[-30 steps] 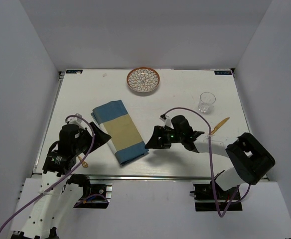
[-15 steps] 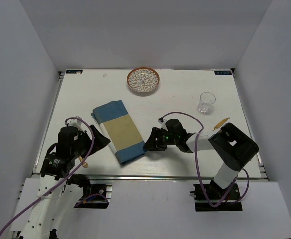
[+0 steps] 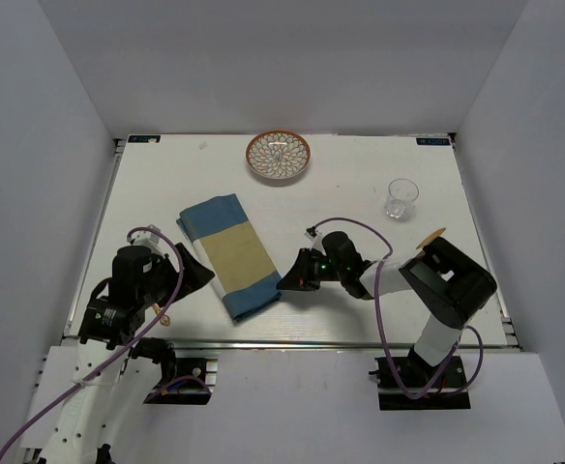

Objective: Set the dinner table for one person

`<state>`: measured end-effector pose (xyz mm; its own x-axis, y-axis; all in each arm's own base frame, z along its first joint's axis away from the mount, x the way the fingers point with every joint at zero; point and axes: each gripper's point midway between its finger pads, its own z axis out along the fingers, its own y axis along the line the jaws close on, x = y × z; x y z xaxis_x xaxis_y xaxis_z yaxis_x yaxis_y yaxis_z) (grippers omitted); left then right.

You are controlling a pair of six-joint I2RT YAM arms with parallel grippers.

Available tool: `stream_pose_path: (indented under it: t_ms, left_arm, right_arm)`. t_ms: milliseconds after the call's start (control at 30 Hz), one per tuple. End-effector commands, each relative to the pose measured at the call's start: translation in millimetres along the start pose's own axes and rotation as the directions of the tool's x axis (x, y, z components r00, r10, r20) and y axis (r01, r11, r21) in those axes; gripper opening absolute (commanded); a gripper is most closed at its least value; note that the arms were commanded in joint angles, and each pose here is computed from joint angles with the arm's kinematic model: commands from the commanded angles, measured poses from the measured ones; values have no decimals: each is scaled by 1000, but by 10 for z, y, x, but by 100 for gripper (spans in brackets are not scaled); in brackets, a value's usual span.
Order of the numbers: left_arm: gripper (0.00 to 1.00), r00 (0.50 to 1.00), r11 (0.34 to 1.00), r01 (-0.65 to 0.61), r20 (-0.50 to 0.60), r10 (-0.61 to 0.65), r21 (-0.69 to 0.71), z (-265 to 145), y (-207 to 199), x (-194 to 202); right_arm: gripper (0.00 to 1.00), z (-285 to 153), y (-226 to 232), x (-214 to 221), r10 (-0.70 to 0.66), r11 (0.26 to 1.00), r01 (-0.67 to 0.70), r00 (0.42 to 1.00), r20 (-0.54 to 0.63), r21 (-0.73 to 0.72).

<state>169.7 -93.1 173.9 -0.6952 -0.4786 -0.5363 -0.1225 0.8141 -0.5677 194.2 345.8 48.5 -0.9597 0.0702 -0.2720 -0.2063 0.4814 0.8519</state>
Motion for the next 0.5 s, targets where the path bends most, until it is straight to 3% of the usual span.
stream_pose_path:
  t_ms: [0,167,333,467]
  left_arm:
    - [98,1000,999,-13,-11,13,37,-16,-58,19]
    - [98,990,999,46,-131,-45,5,180,106,340]
    - [97,990,994,105,-93,-107,-22,181,187,368]
    - [93,984,990,131,-118,-135,-41,258,232,430]
  right_arm:
    - [0,-25,247,-141,-50,996,53,998,47,-68]
    - [0,-164,432,-317,-109,993,113,987,121,-32]
    - [0,-512,489,-728,-187,979,149,932,311,141]
    - [0,-842,347,-908,-202,950,73,885,419,303]
